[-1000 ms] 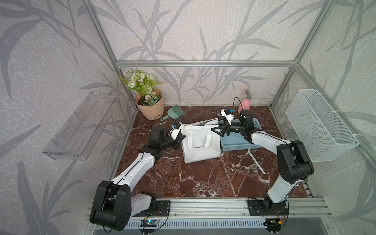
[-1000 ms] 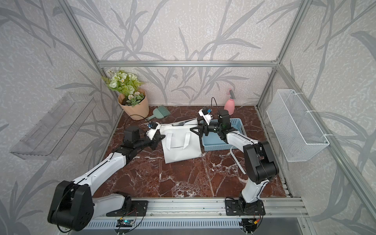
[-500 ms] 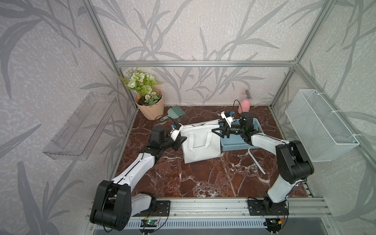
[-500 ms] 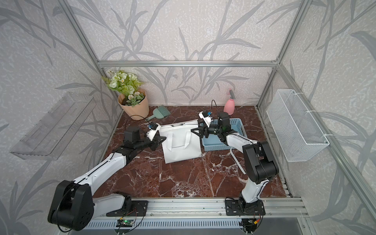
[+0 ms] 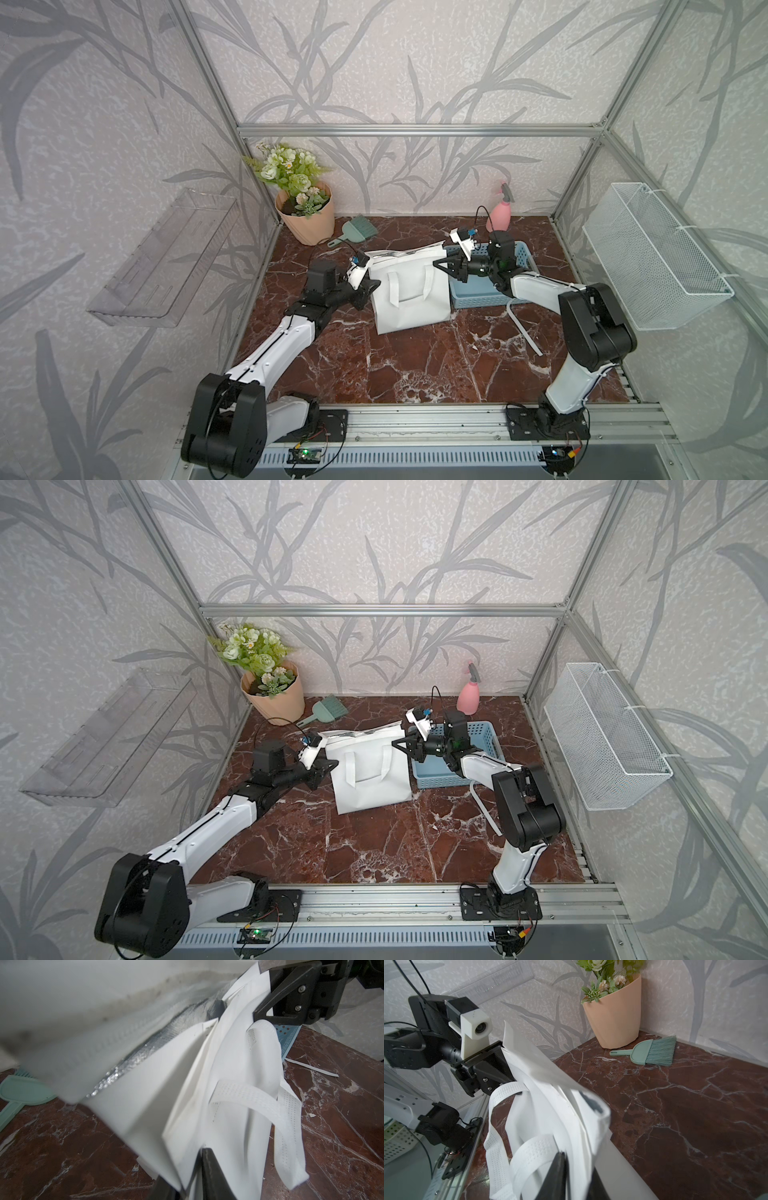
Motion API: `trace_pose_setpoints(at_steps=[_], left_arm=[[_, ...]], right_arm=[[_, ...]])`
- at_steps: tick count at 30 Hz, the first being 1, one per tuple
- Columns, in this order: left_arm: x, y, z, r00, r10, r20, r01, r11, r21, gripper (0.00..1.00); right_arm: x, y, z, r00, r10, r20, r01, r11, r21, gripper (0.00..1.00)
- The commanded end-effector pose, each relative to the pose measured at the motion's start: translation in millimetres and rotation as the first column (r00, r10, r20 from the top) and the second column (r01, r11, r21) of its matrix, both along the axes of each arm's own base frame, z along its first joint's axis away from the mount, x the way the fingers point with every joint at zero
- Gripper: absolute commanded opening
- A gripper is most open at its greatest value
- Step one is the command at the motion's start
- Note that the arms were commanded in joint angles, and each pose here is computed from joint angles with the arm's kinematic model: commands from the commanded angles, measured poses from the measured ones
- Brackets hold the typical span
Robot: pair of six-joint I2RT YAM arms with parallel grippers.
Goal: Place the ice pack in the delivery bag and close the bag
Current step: Close the delivery bag at the center of the board, then seal the delivery bag at the center of the board.
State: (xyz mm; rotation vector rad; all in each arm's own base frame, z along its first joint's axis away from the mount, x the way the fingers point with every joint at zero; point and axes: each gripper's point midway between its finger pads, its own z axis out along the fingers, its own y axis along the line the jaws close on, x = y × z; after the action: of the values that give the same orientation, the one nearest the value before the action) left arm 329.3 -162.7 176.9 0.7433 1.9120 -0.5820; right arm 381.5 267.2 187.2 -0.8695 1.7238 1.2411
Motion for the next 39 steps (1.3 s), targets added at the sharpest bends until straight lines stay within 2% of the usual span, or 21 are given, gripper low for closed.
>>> trace_pose_setpoints(at_steps=[1,3,4,6,8,12,16,18,20,25,28,31,35,37,39], left_arm=[[-2.5,0.5,1.5,1.0,0.006,0.001,-0.006,1.0,-0.011,0.14],[-1.3,-0.4,0.9,1.0,0.004,0.001,-0.004,1.0,-0.015,0.12],[-1.3,-1.1,-0.6,1.0,-0.002,-0.002,0.001,1.0,-0.016,0.07],[-0.5,-2.2,-0.6,1.0,-0.008,-0.011,0.007,1.0,-0.024,0.04],[-0.7,-4.0,-0.3,1.0,-0.016,-0.013,0.016,0.999,-0.028,0.05],[-1.3,-3.3,2.7,1.0,-0.014,-0.003,0.014,1.0,-0.027,0.05],[-1.7,-0.9,4.3,1.0,-0.001,0.01,0.001,1.0,-0.023,0.06],[-1.3,0.9,4.5,1.0,0.01,0.014,-0.01,1.0,-0.018,0.1],[0.3,3.8,7.1,0.999,0.028,0.028,-0.028,1.0,-0.01,0.23],[8.0,18.3,25.9,0.99,0.127,0.06,-0.127,0.992,-0.007,0.3],[16.7,31.2,58.3,0.971,0.224,0.087,-0.221,0.974,-0.038,0.35],[21.3,42.9,101.0,0.943,0.306,0.133,-0.298,0.951,-0.079,0.47],[24.5,39.0,157.9,0.933,0.303,0.192,-0.277,0.949,-0.154,0.51],[33.1,35.6,174.8,0.931,0.306,0.197,-0.271,0.945,-0.186,0.59],[47.1,30.4,181.2,0.937,0.295,0.186,-0.259,0.946,-0.194,0.59]], right_arm=[[-7.4,1.8,-1.3,1.0,0.008,-0.025,-0.008,1.0,0.026,0.19],[-7.6,2.8,5.7,1.0,0.007,-0.026,-0.006,0.999,0.052,0.47],[-8.7,3.7,9.1,1.0,0.014,-0.027,-0.012,0.998,0.065,0.47],[-10.6,7.5,11.5,0.999,0.029,-0.03,-0.027,0.997,0.073,0.47],[-13.5,14.0,8.1,0.998,0.047,-0.037,-0.045,0.997,0.066,0.42],[-16.1,17.9,3.7,0.997,0.059,-0.05,-0.056,0.997,0.06,0.22],[-18.0,15.9,5.7,0.998,0.052,-0.042,-0.05,0.997,0.06,0.1],[-19.0,14.8,8.1,0.998,0.049,-0.033,-0.047,0.997,0.057,0.0],[-20.8,14.4,11.0,0.998,0.051,-0.03,-0.049,0.997,0.059,0.0],[-24.1,12.8,18.0,0.999,0.047,-0.012,-0.047,0.997,0.064,0.0],[-25.7,12.0,19.8,0.999,0.047,-0.007,-0.046,0.997,0.067,0.0],[-26.1,11.8,18.7,0.999,0.044,-0.012,-0.044,0.997,0.067,0.0],[-29.8,10.6,29.0,0.999,0.042,0.015,-0.043,0.996,0.076,0.0],[-30.7,10.5,30.1,0.999,0.041,0.019,-0.043,0.996,0.077,0.0],[-31.6,10.5,30.1,0.999,0.042,0.019,-0.043,0.996,0.078,0.0]])
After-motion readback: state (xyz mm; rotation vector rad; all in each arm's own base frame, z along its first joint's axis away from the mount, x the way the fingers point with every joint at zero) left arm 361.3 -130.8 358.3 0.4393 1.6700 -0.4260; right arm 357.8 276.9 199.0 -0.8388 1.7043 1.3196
